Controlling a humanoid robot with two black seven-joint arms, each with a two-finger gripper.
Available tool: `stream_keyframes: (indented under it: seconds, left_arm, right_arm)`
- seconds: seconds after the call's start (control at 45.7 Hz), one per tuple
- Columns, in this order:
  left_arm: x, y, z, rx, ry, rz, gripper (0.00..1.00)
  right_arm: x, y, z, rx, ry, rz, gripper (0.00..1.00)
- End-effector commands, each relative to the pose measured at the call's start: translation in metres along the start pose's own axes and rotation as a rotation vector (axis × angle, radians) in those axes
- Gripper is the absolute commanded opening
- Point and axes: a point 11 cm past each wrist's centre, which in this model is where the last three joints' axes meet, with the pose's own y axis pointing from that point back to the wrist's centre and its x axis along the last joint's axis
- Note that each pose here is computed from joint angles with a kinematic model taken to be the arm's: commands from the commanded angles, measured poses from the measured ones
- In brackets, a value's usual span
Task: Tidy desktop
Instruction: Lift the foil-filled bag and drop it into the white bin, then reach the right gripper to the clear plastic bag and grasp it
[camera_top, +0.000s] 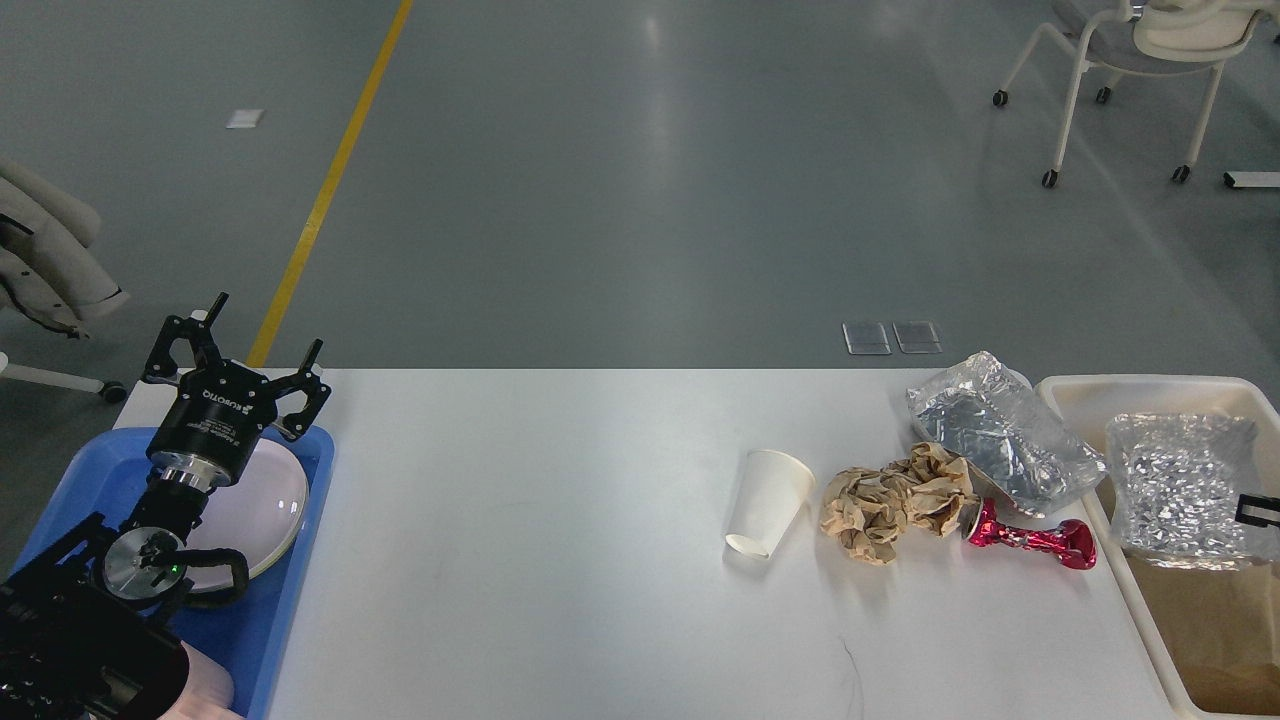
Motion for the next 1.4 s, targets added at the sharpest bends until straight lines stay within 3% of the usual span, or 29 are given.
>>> stream_keyframes:
  seconds: [0.0,0.131,0.307,0.328,0.46,0.569,0.657,0.854,0.942,1.051,1.204,1.38]
  left_arm:
    - [0.0,0.0,0.0,0.0,0.0,0.0,1.0]
    - [0.0,0.0,0.0,0.0,0.0,0.0,1.0]
    - [0.0,0.0,0.0,-0.001,0.001,0.0,1.0]
    - [0.0,0.0,0.0,0.0,0.0,0.0,1.0]
    - [0.0,0.0,0.0,0.0,0.0,0.0,1.0]
    - [0.0,0.0,0.0,-0.001,0.001,0.0,1.0]
    - [0.0,0.0,0.0,-0.002,0.001,0.002,1.0]
    - [0.0,0.0,0.0,-0.002,0.002,0.0,1.0]
    - [0.0,0.0,0.0,-0.003,0.002,0.0,1.0]
    - [0.0,0.0,0.0,-0.001,0.0,0.001,1.0]
    - [0.0,0.0,0.0,-0.001,0.001,0.0,1.0]
    - [0.0,0.0,0.0,-0.001,0.001,0.0,1.0]
  right_arm:
    - [0.001,0.0,0.0,0.0,0.001,-0.005,1.0]
    - [0.008,0.001,-0.002,0.002,0.006,-0.007,1.0]
    - [0.067,0.014,-0.029,0.053,0.059,-0.024,1.0]
    - [0.09,0.027,-0.042,0.076,0.092,-0.048,1.0]
    - [0.137,0.086,-0.097,0.226,0.072,-0.117,1.0]
    - [0.161,0.156,-0.175,0.431,0.094,-0.162,1.0]
    - [0.178,0.215,-0.215,0.52,0.164,-0.222,1.0]
    - [0.21,0.337,-0.238,0.584,0.285,-0.416,1.0]
    - [0.207,0.368,-0.241,0.624,0.316,-0.455,1.0]
    - [0.208,0.379,-0.237,0.657,0.314,-0.43,1.0]
    - [0.199,0.361,-0.23,0.625,0.299,-0.479,1.0]
    - [0.192,0.261,-0.204,0.496,0.25,-0.418,1.0]
